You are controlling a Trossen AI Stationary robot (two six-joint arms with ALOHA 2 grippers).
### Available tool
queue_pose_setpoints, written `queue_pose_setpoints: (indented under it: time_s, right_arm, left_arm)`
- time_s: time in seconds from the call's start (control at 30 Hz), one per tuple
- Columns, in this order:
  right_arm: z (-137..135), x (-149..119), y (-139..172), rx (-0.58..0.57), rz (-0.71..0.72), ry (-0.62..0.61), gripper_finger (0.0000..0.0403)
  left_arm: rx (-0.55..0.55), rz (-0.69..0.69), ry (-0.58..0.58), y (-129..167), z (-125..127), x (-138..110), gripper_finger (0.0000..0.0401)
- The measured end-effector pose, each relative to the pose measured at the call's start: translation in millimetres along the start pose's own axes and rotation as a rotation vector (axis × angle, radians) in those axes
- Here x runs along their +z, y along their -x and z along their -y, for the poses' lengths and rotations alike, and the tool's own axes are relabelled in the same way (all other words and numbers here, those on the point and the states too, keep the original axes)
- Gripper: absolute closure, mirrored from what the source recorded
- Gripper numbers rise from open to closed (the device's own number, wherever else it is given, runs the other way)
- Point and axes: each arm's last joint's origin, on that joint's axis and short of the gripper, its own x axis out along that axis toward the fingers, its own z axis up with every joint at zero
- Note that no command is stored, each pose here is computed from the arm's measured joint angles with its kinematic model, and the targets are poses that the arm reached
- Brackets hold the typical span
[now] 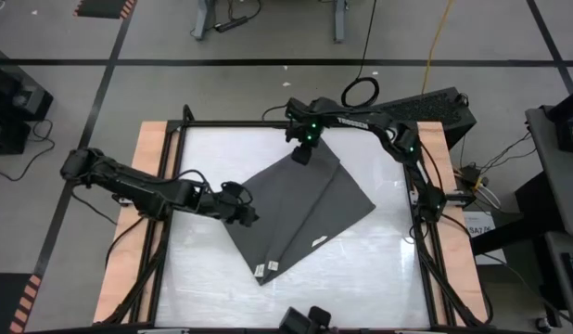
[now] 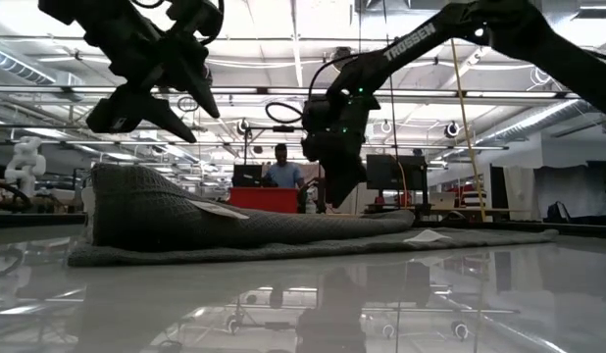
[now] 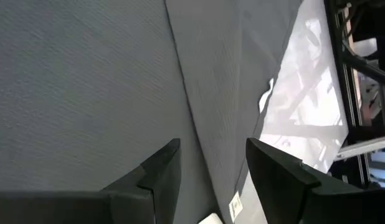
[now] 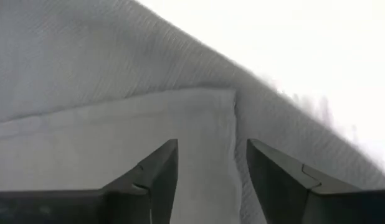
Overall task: Roll towel into tight, uniform cylinder
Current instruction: Roll the gray towel
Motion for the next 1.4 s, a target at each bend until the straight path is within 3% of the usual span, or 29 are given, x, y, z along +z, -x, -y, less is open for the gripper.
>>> queue_pose_setpoints:
  time_s: [0.3, 0.57, 0.9, 1.4]
  right_arm:
    - [14, 3, -20, -0.005, -0.016, -0.037, 0.0235]
    - [11, 4, -30, -0.028, -0.026, -0.035, 0.0263]
    - [7, 4, -33, -0.068, -0.041, -0.014, 0.0393]
    - [-5, -10, -7, 0.035, -0.135, -0.021, 0.0402]
  left_arm:
    - [0.067, 0.039, 0.037, -2, -8, 13, 0.0218]
    - [0.08, 0.043, 0.04, -2, -10, 17, 0.0218]
    - [0.128, 0.012, 0.033, -1, -15, 15, 0.0218]
    - [0.125, 0.005, -0.036, -1, -15, 15, 0.0218]
